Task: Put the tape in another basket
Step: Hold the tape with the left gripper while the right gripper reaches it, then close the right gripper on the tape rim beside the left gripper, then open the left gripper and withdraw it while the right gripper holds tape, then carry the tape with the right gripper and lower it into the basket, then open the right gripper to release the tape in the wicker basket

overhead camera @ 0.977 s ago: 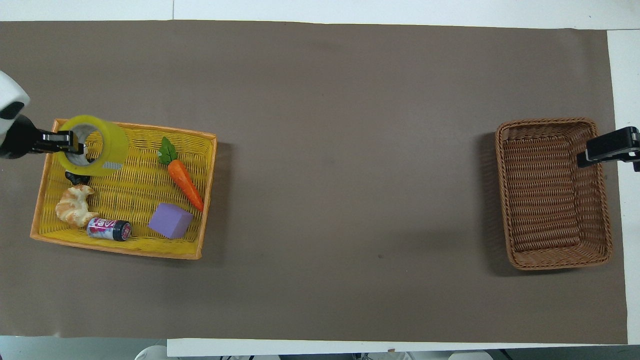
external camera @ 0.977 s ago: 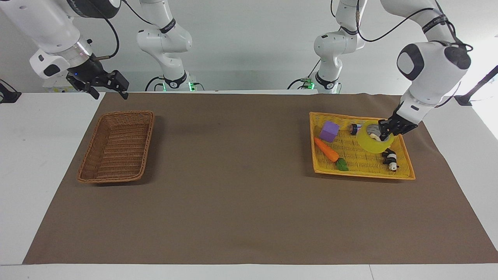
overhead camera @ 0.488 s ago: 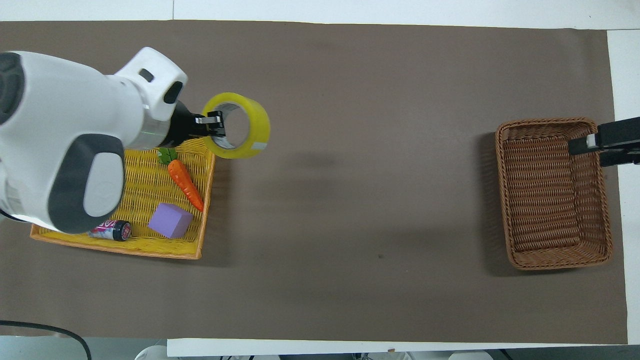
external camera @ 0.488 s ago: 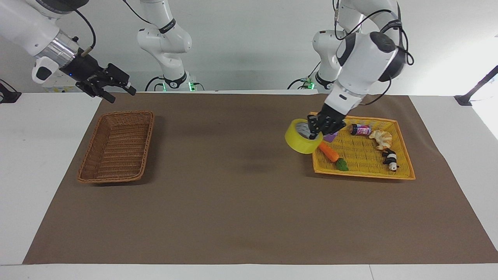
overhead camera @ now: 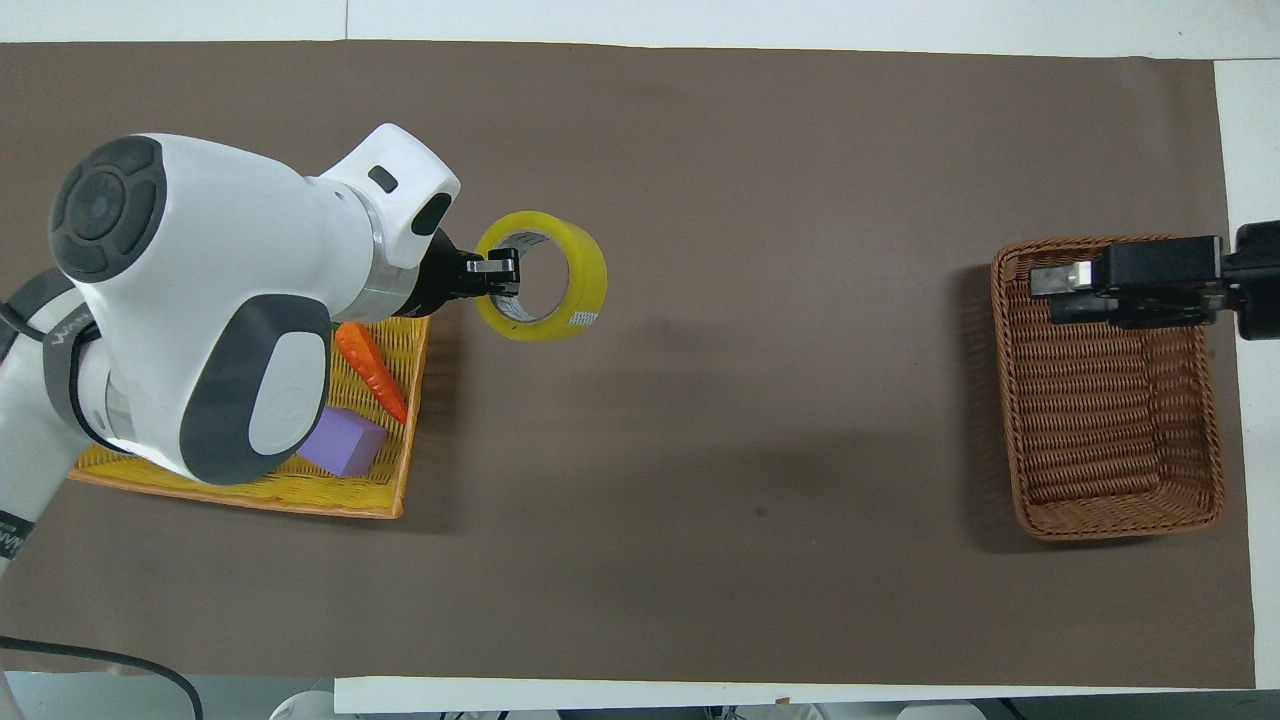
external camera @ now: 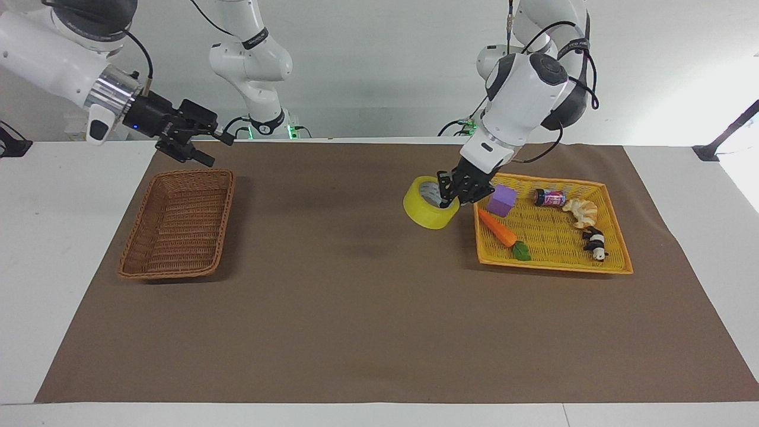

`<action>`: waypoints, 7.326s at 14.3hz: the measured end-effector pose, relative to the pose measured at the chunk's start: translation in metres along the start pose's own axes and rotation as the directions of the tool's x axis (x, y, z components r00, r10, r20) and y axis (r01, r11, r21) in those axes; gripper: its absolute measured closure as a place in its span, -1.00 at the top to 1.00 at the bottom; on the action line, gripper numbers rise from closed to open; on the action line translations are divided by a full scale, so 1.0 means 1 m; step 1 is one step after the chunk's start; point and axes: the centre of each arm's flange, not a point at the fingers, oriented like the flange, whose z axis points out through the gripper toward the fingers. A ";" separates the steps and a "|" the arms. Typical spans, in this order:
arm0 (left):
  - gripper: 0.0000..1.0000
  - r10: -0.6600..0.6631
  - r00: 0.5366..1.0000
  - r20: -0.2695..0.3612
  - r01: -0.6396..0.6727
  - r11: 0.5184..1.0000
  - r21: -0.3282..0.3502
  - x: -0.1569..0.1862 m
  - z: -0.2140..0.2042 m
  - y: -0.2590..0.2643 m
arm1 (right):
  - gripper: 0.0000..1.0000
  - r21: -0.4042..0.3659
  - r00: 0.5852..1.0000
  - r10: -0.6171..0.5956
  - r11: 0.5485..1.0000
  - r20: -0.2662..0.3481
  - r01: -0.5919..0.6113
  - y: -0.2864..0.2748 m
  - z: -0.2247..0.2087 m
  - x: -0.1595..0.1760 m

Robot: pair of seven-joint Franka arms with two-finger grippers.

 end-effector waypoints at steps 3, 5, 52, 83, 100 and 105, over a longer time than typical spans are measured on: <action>-0.58 0.004 1.000 0.004 -0.004 1.000 -0.006 -0.003 0.001 0.004 | 1.00 0.075 0.998 -0.055 0.996 -0.008 0.055 0.000 0.034 0.004; -0.58 0.000 1.000 0.002 0.000 1.000 -0.007 -0.001 0.001 0.003 | 1.00 0.076 0.994 -0.105 0.992 -0.005 0.105 -0.005 0.062 0.008; -0.58 -0.023 1.000 0.002 0.023 1.000 -0.003 0.003 0.000 -0.007 | 0.68 0.103 0.976 -0.200 0.973 -0.086 0.208 -0.110 0.332 0.022; 1.00 -0.007 0.998 0.066 -0.012 0.959 0.283 0.048 -0.202 -0.264 | 0.04 -0.008 0.999 -0.025 1.000 0.036 0.026 0.190 -0.034 0.034; 1.00 -0.021 0.997 0.075 -0.002 0.958 0.288 0.042 -0.200 -0.271 | 0.01 -0.165 0.991 -0.126 0.978 0.033 0.130 0.346 -0.047 -0.039; 1.00 -0.023 0.997 0.073 0.001 0.957 0.289 0.042 -0.200 -0.273 | 0.50 -0.205 0.983 -0.173 0.961 0.064 0.183 0.338 -0.049 -0.031</action>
